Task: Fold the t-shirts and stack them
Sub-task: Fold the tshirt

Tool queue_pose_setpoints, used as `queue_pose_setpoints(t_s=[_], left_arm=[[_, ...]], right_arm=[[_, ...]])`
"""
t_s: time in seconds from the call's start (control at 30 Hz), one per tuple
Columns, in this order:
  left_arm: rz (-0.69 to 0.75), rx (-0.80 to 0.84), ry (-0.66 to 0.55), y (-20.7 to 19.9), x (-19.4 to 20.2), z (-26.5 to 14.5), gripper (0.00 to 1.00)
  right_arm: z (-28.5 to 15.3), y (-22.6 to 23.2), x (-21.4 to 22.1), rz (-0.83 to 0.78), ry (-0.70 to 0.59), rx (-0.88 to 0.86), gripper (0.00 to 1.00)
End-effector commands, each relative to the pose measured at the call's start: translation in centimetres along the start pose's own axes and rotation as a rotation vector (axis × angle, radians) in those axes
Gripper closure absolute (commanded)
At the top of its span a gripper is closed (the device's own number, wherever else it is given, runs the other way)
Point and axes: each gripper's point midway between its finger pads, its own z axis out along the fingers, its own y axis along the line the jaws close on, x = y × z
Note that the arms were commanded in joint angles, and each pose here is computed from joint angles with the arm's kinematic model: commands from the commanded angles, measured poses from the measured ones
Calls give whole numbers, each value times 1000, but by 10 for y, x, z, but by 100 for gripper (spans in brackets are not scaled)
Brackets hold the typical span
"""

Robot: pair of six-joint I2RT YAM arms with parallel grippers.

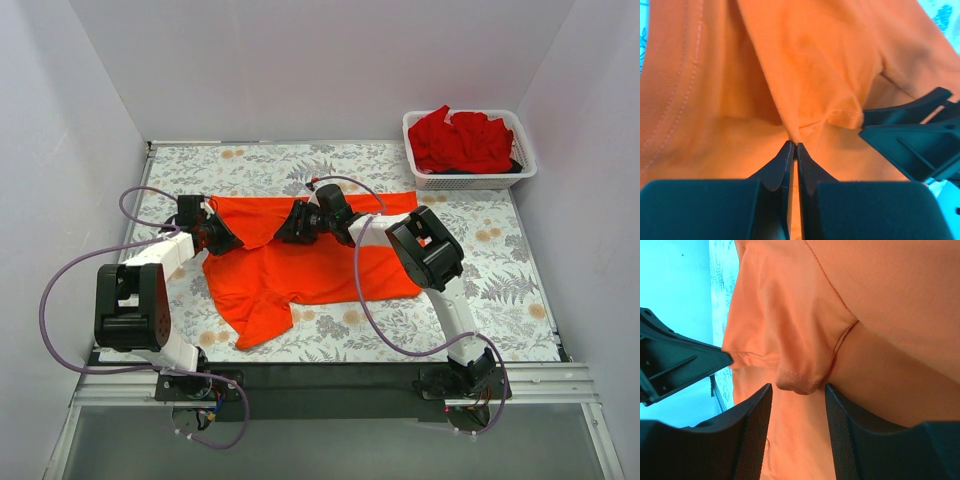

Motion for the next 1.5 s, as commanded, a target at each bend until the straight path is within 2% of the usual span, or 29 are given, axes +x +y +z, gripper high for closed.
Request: queue_pose_setpoints(t_s=[0.0, 0.33, 0.43, 0.57, 0.6, 0.67, 0.73, 1.2, 1.47], left_arm=[[15, 99, -80, -33, -26, -21, 100], [22, 101, -112, -40, -36, -31, 100], [21, 100, -119, -41, -38, -32, 100], [20, 86, -123, -38, -38, -31, 100], [19, 80, -128, -37, -39, -31, 100], [-5, 53, -143, -24, -46, -32, 100], [-9, 32, -154, -19, -48, -32, 100], [-23, -36, -122, 5, -29, -30, 100], [-69, -75, -35, 29, 8, -22, 100]], right_arm=[[4, -1, -1, 15, -4, -21, 47], [4, 4, -8, 10, -18, -45, 56], [3, 5, -11, 11, -25, -49, 62], [0, 5, -13, 1, -33, -48, 75], [-3, 6, -17, -2, -45, -47, 85], [-8, 2, -22, -2, -55, -40, 95], [-12, 5, -25, -6, -61, -44, 99], [-23, 9, -22, -16, -17, -82, 99], [-27, 10, -18, -30, -5, -83, 99]])
